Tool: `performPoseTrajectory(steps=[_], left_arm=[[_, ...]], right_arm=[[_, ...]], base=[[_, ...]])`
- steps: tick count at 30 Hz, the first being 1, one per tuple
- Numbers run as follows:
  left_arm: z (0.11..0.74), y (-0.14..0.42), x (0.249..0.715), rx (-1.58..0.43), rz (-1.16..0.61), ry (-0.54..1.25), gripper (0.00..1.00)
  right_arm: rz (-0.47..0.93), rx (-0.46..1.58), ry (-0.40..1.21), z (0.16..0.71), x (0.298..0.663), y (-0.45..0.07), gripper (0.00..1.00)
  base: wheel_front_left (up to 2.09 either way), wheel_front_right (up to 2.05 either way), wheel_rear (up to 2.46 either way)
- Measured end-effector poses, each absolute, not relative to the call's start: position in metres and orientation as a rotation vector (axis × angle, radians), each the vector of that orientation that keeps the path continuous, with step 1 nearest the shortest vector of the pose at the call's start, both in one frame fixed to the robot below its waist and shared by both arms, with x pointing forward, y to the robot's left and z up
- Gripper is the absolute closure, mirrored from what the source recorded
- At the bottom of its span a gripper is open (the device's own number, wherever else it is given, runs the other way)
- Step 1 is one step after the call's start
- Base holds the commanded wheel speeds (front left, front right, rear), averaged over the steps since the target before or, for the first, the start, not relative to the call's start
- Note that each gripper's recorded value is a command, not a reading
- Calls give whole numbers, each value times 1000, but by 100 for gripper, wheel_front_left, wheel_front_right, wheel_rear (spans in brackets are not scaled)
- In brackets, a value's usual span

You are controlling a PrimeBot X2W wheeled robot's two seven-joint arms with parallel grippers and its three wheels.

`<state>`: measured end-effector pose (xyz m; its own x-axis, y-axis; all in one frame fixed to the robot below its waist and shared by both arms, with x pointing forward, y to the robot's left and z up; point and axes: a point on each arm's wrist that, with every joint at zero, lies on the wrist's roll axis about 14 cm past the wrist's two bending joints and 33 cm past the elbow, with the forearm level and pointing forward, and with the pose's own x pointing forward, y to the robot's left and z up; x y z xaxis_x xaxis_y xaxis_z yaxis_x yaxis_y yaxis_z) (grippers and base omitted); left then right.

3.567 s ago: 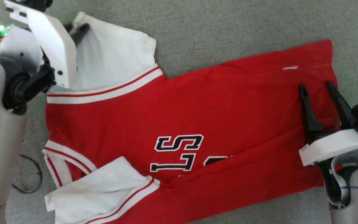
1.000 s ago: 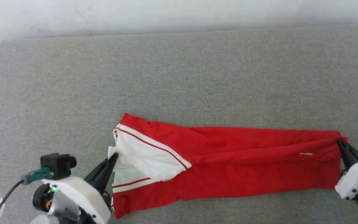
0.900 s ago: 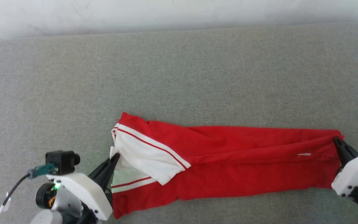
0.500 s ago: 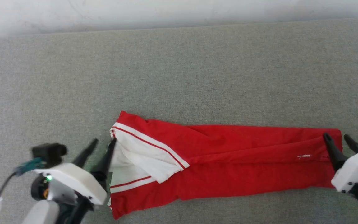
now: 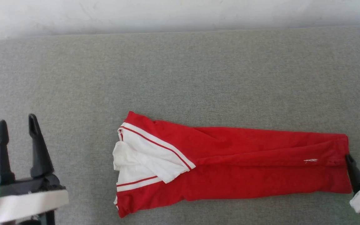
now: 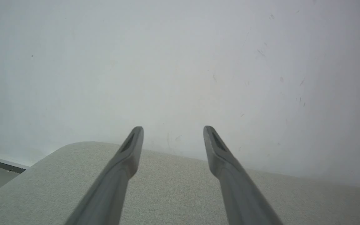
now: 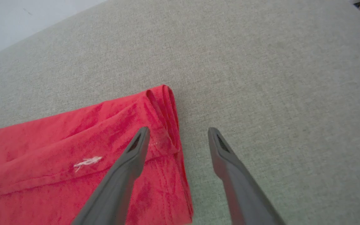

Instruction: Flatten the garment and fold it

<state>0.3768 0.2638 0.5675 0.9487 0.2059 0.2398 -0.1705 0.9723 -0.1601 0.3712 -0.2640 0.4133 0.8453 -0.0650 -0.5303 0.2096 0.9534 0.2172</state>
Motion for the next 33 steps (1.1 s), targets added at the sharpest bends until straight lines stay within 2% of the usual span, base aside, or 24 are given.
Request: performPoseTrajectory(steps=[8, 9, 10, 11, 19, 28, 33], left_arm=[[548, 261, 361, -137, 229, -215, 0], [546, 261, 360, -132, 230, -208, 0], [545, 262, 359, -126, 231, -204, 0], [543, 264, 358, -122, 234, -201, 0], [540, 272, 354, -95, 255, -191, 0], [542, 268, 347, -78, 238, -198, 0], [537, 268, 335, -65, 241, -175, 0]], right_arm=[[-139, 298, 698, 374, 365, -250, 0], [-137, 300, 703, 373, 368, -249, 52], [-136, 303, 708, 371, 370, -248, 71], [-132, 307, 716, 370, 372, -247, 100], [-145, 306, 677, 380, 383, -250, 100], [-335, 139, 541, 439, 376, -342, 100], [-279, 104, 522, 453, 375, -330, 100]], base=[[0, 0, 0], [0, 0, 0], [0, 0, 0], [0, 0, 0], [0, 0, 0], [0, 0, 0], [0, 0, 0]])
